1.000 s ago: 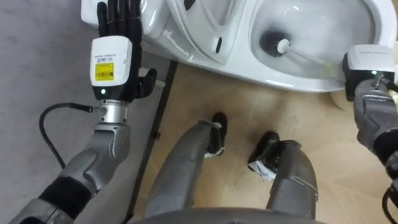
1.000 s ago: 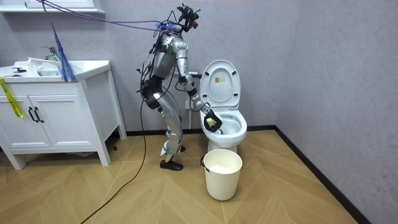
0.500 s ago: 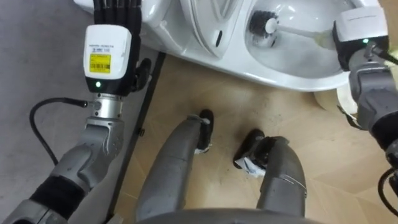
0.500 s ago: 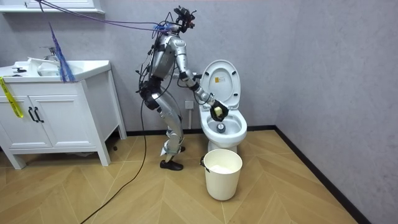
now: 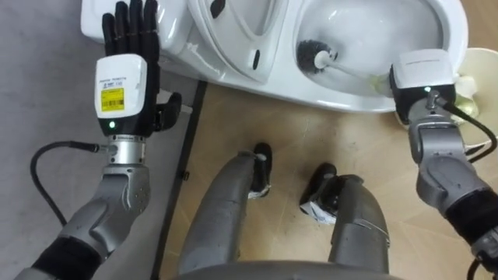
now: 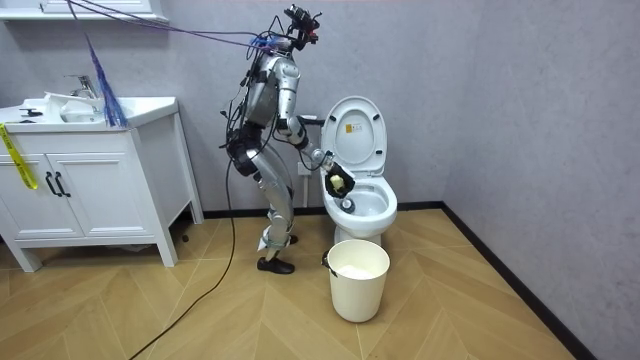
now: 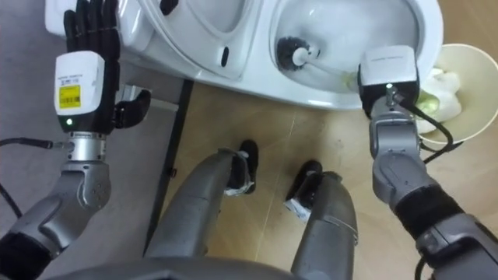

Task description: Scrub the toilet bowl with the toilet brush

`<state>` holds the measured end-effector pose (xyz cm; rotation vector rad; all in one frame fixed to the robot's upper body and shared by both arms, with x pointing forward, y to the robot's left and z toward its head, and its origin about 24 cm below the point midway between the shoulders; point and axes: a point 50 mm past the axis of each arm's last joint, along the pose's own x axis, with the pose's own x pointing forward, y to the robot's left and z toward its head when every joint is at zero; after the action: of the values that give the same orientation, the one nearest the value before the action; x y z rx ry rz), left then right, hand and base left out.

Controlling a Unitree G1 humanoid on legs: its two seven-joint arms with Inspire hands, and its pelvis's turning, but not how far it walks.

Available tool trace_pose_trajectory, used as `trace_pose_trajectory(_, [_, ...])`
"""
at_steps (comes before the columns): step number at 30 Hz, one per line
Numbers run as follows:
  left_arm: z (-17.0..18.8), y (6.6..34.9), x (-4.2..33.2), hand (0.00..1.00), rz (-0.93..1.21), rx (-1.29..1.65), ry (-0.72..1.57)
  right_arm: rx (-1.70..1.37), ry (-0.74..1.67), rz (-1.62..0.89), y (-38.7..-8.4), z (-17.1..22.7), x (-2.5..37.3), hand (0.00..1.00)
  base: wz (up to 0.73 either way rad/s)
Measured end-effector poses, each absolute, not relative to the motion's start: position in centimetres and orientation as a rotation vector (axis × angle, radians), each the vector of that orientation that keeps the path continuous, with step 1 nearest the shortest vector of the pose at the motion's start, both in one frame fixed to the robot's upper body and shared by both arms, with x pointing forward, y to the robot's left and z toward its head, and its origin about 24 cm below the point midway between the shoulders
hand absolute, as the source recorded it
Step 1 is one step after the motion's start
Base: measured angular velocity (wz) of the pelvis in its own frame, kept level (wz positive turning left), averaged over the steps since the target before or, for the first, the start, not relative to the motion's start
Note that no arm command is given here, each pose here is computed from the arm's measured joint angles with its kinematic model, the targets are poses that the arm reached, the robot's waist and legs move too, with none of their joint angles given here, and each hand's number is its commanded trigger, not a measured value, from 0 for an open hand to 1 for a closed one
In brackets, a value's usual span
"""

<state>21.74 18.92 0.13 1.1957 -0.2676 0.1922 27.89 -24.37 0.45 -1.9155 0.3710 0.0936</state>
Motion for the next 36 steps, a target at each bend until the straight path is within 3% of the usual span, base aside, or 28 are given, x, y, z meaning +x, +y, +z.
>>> trace_pose_trajectory(6, [1.2,18.9,22.2,0.0,0.197,1.177,-0.312,-1.874,0.386,0.085,-25.2,1.7,30.3,1.0,0.06])
trace_pose_trajectory(17, [1.5,18.8,22.6,0.0,0.181,1.168,-0.344,-1.805,0.447,0.077,-26.3,0.8,30.2,1.0,0.01])
trace_pose_trajectory(22, [1.5,18.5,22.9,0.0,0.175,1.184,-0.347,-1.414,0.607,-0.027,-28.5,-0.8,29.9,1.0,0.08])
trace_pose_trajectory(27, [1.6,18.3,22.8,0.0,0.205,1.194,-0.353,-0.798,0.687,-0.269,-30.6,-0.7,29.8,1.0,0.06])
trace_pose_trajectory(36, [2.2,17.9,23.4,0.0,0.236,1.186,-0.381,-0.528,0.678,-0.352,-30.6,-1.0,29.5,1.0,0.04])
